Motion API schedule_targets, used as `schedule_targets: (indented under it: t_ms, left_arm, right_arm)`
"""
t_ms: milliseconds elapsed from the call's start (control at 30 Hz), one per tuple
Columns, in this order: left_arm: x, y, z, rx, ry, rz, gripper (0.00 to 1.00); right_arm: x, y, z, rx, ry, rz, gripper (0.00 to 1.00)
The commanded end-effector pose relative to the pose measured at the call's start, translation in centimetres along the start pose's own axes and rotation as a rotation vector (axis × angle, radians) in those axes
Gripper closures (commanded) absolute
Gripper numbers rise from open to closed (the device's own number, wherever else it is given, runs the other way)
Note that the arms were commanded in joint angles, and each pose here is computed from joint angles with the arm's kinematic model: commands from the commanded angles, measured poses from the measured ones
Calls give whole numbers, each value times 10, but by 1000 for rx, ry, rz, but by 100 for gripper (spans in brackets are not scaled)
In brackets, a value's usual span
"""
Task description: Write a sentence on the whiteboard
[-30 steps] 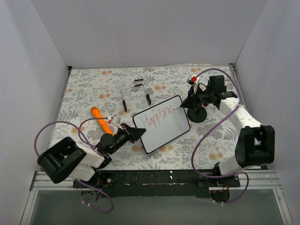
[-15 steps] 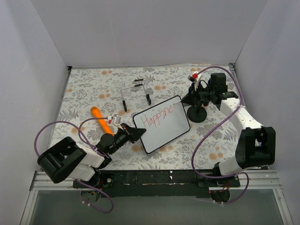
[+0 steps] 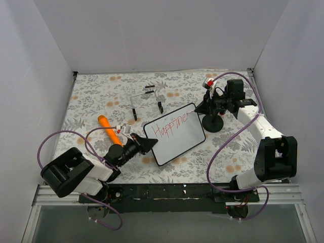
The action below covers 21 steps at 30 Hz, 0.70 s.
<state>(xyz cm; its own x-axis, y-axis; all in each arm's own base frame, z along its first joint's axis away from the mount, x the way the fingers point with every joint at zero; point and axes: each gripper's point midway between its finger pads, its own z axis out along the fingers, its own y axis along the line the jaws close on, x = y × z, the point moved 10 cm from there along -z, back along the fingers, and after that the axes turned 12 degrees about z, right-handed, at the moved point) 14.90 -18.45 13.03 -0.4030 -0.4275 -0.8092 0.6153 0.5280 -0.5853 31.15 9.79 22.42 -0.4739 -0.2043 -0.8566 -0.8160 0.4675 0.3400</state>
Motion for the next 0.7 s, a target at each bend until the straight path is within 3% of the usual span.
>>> schedule_targets:
  t_ms: [0,300,667]
  left_arm:
    - [-13,-14,-5,118,-103,48,100]
    - [-13,-14,-5,116,-104,48,100]
    - [-13,-14,-5,116,-102,46,100]
  right_arm:
    - [4,1,-3,-15,25,-8,99]
    - [8,-2,-12,62,43,-10,99]
    - [23,4,-8,-3,92,22,99]
